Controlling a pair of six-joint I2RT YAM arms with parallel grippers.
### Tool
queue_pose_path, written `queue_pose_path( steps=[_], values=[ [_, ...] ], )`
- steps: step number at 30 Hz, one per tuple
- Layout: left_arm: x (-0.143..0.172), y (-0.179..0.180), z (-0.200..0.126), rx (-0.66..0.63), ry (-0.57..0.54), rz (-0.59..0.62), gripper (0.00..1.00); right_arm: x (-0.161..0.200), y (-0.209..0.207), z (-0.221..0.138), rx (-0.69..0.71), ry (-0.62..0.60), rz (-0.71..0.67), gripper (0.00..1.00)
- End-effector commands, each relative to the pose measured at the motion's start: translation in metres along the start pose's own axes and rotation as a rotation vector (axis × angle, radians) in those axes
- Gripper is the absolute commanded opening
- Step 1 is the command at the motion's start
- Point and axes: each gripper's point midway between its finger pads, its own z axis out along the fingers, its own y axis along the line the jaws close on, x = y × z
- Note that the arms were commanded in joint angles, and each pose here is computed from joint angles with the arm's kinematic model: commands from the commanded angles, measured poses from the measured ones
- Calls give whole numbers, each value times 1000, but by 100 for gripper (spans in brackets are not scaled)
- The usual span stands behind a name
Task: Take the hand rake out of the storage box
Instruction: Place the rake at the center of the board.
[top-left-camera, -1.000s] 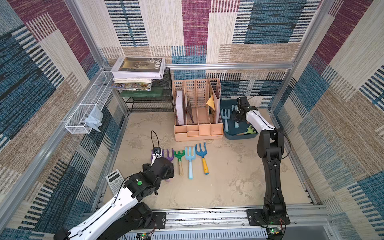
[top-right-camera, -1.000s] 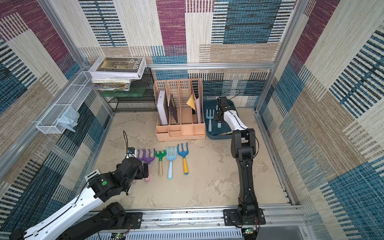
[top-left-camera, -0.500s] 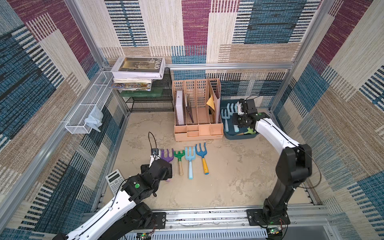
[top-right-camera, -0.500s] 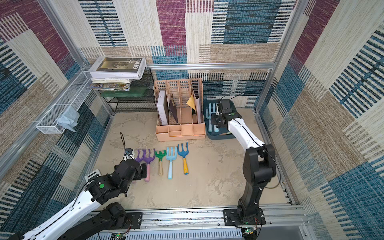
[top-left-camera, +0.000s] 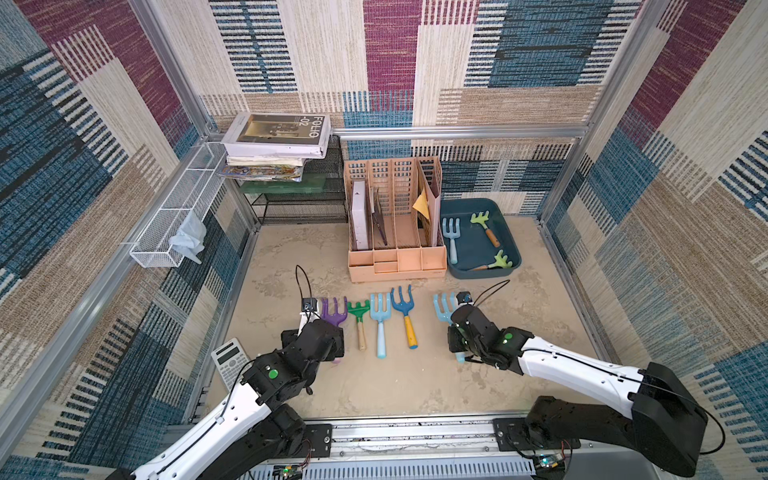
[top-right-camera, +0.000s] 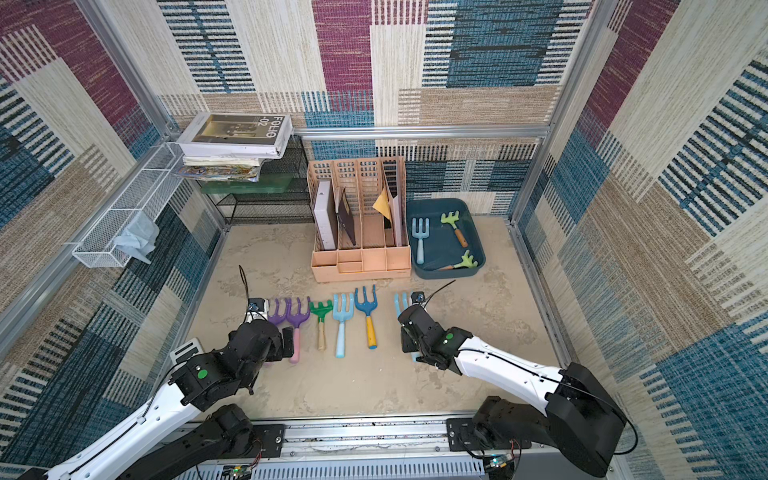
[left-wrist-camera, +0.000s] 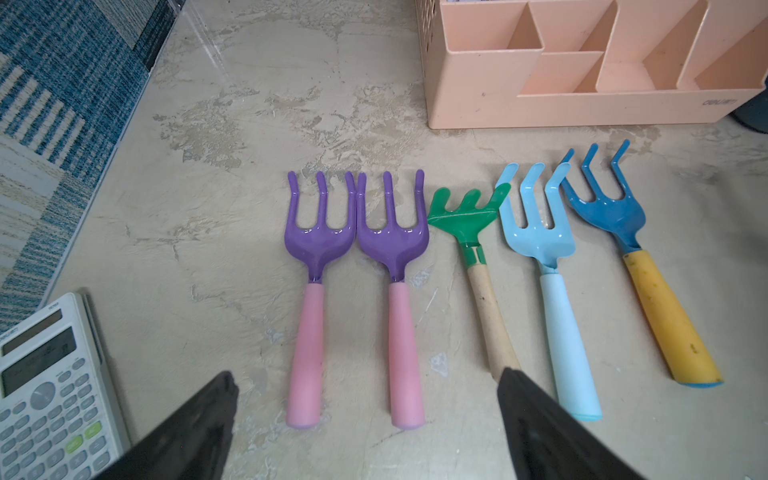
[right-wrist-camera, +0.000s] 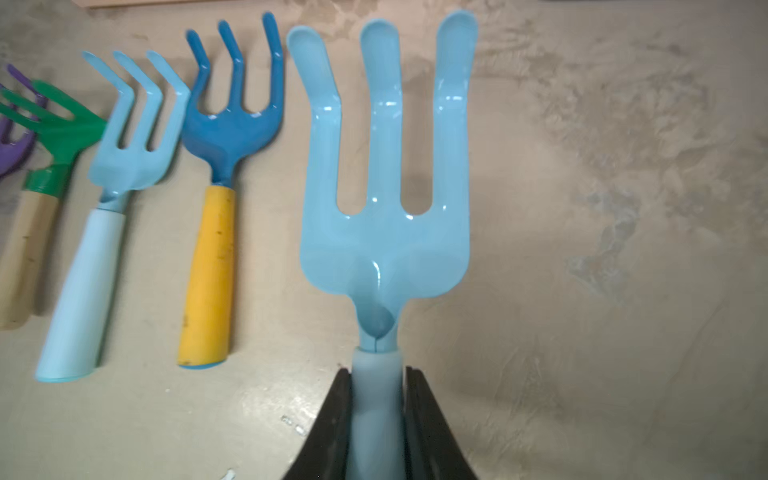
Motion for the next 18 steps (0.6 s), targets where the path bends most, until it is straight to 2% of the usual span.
queue_pose_path(
  steps=[1,13,18],
  values=[
    [-3,-2,0,12,-8,-14,99,-12,14,10,-59,-54,78,1],
    [-1,-2,-3,32,-21,-31,99,-25,29,54,-17,-10,39,0],
    [-1,-2,-3,35,-22,-32,99,-17,30,71,25,36,16,2]
  ],
)
